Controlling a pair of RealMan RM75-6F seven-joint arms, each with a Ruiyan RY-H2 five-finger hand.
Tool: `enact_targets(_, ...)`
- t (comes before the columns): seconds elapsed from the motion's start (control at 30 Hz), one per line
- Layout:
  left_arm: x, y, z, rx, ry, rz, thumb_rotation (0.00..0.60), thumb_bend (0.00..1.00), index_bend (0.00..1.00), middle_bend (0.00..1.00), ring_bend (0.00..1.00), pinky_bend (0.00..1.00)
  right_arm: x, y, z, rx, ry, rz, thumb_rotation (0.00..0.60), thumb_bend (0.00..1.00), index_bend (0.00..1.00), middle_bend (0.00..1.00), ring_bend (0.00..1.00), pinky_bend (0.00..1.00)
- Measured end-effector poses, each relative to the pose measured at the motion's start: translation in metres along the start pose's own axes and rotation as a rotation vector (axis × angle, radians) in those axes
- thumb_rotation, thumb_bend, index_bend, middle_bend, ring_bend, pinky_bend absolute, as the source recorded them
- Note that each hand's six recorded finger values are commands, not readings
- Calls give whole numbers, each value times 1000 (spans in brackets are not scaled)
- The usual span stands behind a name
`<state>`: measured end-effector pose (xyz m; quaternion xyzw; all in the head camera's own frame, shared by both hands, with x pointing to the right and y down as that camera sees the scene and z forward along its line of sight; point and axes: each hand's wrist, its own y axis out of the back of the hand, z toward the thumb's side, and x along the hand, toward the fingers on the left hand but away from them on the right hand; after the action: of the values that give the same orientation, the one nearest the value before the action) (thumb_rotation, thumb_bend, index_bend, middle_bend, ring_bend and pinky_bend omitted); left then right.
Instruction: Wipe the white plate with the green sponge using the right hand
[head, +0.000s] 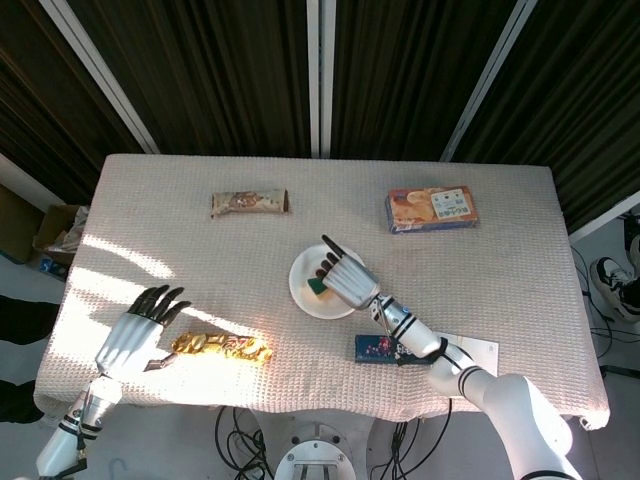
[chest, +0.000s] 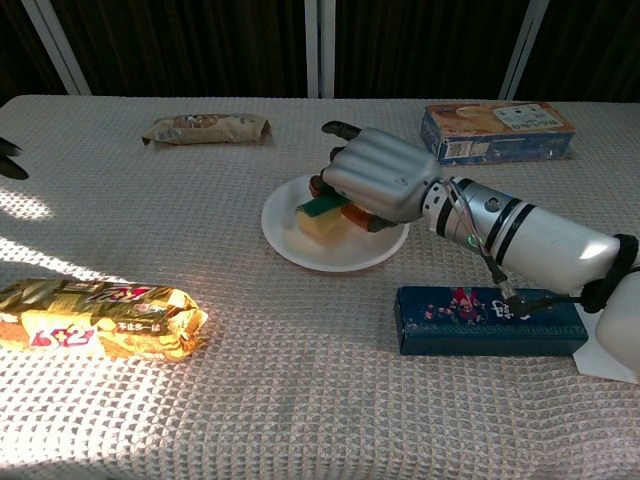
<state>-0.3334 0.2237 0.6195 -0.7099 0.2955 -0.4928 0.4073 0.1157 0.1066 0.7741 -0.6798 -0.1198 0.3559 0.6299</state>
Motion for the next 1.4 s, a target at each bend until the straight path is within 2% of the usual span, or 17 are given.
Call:
enact_targets(0.17, 2, 0, 1, 1, 0, -5, 600, 20, 193, 108, 91, 137, -9, 2, -5, 6, -18, 22, 600, 515, 869, 630, 342, 57)
enact_targets(0.4, 0, 1, 0, 3, 11, -7, 600, 21, 192, 108, 91, 137, -28, -3, 12, 45, 10, 60, 600, 519, 869, 633, 350, 57)
enact_targets(0.6, 0, 1, -2, 5, 13, -6, 600, 20, 193, 108, 91, 137, -10, -5, 12, 33, 43, 43, 600, 519, 872, 638, 354, 57)
enact_targets(0.83, 3, 2, 2, 9, -1, -3, 600, 20, 192, 108, 91, 137, 15, 6, 7, -22, 71, 6, 600, 519, 875, 643, 360, 57)
enact_targets(1.03, 4, 1, 4, 8, -4, -8, 600, 20, 192, 108, 91, 137, 23, -1, 9, -23, 91, 59, 600, 519, 875, 644, 371, 56)
enact_targets(1.23, 4, -1, 2, 7, 4, -17, 600, 20, 192, 108, 91, 137, 12, -3, 11, 7, 81, 68, 600, 520, 873, 647, 373, 57)
enact_targets(1.4, 4, 1, 3, 10, 0, -9, 600, 20, 192, 108, 91, 137, -11, 5, 10, 15, 44, 34, 600, 519, 873, 647, 372, 56)
